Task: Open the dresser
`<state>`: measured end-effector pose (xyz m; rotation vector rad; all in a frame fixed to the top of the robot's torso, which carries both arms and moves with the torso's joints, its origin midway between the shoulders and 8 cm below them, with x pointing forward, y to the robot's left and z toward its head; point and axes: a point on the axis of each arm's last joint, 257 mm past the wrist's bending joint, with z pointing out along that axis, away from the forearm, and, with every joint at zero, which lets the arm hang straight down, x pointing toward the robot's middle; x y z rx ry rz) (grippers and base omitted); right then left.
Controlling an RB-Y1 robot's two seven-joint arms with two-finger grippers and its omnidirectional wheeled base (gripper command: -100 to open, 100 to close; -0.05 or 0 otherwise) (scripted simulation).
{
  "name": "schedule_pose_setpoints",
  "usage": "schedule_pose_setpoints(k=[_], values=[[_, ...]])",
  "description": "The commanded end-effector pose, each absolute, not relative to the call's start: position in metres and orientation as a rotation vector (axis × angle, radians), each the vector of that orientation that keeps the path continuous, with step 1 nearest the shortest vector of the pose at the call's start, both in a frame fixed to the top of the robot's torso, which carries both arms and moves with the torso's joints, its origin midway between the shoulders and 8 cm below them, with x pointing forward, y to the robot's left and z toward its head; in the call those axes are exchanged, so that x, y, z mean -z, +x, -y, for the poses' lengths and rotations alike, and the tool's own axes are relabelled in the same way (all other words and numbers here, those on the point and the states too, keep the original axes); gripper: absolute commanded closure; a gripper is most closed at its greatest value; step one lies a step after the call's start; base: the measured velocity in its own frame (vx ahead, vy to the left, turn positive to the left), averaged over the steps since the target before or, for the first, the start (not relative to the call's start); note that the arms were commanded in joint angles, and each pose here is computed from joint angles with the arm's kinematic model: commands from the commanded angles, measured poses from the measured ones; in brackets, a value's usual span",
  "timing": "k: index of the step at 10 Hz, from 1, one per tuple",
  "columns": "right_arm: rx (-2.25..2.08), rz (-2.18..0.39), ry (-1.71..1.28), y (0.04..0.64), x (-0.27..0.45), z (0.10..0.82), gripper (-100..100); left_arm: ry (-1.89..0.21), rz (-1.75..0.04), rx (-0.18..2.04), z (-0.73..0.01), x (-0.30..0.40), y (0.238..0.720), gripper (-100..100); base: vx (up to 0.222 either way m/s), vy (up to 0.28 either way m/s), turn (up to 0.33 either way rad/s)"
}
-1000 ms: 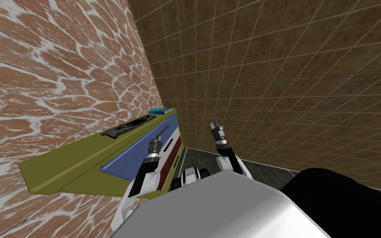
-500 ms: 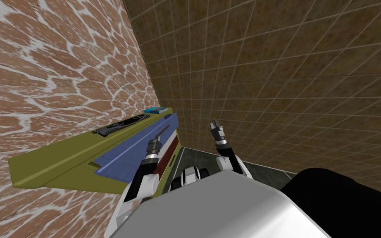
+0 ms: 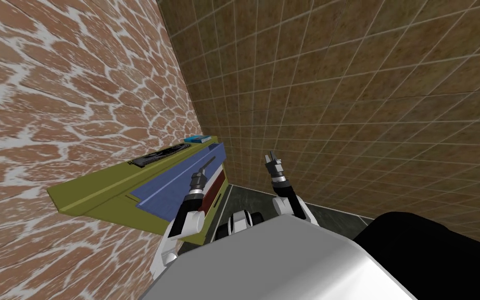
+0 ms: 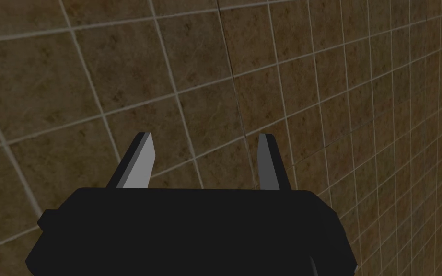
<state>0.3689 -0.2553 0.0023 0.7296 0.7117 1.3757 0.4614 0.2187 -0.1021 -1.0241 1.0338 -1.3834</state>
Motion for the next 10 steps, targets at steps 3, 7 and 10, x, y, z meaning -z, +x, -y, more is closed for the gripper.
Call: schedule_pose_setpoints(k=[3,7,10], values=[[-1.376,-0.712,0.730,0.369,-0.002,0.255,0,-1.026,-1.045,1.397,-0.210,0.115,0.493,100,-0.059,-0.008,0.019],[-1.376,-0.712,0.730,0.369,-0.002,0.255,0,-1.017,-1.046,1.417,-0.198,0.118,0.521,100,-0.070,-0.011,0.042],[-1.376,-0.712,0.730,0.369,-0.002,0.255,0,-0.988,-1.021,1.445,-0.188,0.104,0.542,100,-0.070,-0.005,0.061]])
